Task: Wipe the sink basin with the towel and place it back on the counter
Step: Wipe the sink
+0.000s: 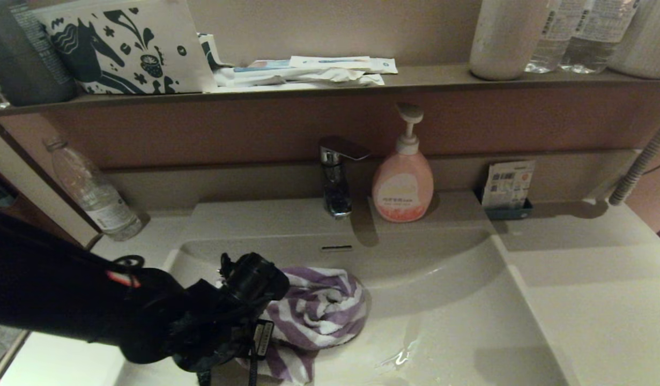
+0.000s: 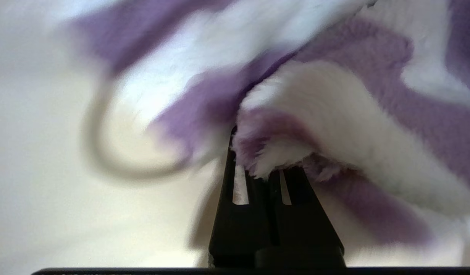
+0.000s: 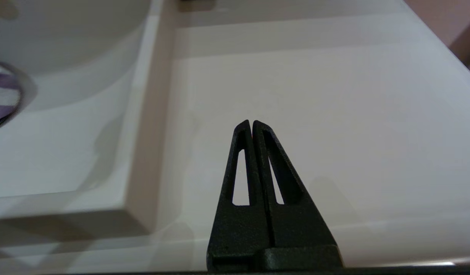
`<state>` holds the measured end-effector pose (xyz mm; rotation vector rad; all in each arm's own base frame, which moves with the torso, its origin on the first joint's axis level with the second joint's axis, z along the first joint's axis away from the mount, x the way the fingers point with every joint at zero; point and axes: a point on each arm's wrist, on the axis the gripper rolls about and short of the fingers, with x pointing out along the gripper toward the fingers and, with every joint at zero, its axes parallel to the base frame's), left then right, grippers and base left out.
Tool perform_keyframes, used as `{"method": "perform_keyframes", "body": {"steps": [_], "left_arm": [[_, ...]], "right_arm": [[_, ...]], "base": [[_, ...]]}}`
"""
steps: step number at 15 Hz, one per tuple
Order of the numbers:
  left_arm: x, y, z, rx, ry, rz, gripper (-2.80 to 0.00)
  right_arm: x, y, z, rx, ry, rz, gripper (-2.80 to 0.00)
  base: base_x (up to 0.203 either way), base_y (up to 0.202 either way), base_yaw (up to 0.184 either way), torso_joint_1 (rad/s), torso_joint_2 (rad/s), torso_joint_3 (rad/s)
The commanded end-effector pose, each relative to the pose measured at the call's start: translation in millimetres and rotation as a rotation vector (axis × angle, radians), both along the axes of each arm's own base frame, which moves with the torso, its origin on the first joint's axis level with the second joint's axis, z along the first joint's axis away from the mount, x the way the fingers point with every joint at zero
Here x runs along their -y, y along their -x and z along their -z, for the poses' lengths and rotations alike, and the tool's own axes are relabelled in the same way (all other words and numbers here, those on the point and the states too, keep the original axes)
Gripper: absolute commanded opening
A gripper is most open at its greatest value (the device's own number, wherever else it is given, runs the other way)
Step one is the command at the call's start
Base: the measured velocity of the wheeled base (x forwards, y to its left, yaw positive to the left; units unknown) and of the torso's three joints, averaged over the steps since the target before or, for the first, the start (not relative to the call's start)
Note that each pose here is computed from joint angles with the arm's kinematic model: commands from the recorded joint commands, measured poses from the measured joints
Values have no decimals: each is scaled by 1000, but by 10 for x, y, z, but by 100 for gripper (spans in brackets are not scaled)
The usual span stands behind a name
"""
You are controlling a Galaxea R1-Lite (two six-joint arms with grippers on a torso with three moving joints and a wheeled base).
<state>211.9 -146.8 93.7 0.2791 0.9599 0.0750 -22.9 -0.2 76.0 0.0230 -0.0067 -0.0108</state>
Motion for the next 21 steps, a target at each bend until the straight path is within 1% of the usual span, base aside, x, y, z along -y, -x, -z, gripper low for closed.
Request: {"method": "perform_keyframes", "body": {"steps": [1,4,6,7,9,10,13,14,15,16,17,18,19,21], "left_arm": [[-157,314,-494,107,58,16,-280],[-405,638,-905,200,15,-20,-280],[-585,846,-1187,250,7,-41,-280],[-677,942,-1355,282,4,-59,-280],[-837,1088,-1639,353,-32,-115,-280],[-904,1148,-1792,381,-33,-135,-280],[-1113,1371,-2399,496,23,-171,-280],[-1192,1467,-2591,543,26,-175,-280],[-1277,1569,-2771,595,9,-178,-280],[-1353,1660,-2913,641,-24,-182,-280],[-1424,1744,-3027,678,-77,-191,-280],[-1488,1816,-3112,704,-158,-211,-280],[-1540,1877,-3169,719,-227,-233,-280],[-1625,1974,-3239,746,-346,-303,-280]], "right_arm": [[0,-1,-1,0,0,0,-280],[0,-1,-1,0,0,0,-280],[0,-1,-1,0,0,0,-280],[0,-1,-1,0,0,0,-280],[0,-1,-1,0,0,0,-280],[0,-1,-1,0,0,0,-280],[0,-1,-1,0,0,0,-280],[0,-1,-1,0,0,0,-280],[0,-1,-1,0,0,0,-280],[0,-1,-1,0,0,0,-280],[0,-1,-1,0,0,0,-280],[0,-1,-1,0,0,0,-280],[0,-1,-1,0,0,0,-280],[0,-1,-1,0,0,0,-280]], "base": [[0,0,0,0,0,0],[0,0,0,0,0,0],[0,0,0,0,0,0],[0,0,0,0,0,0],[0,0,0,0,0,0],[0,0,0,0,0,0],[0,0,0,0,0,0],[0,0,0,0,0,0],[0,0,0,0,0,0],[0,0,0,0,0,0],[0,0,0,0,0,0],[0,0,0,0,0,0],[0,0,0,0,0,0],[0,0,0,0,0,0]]}}
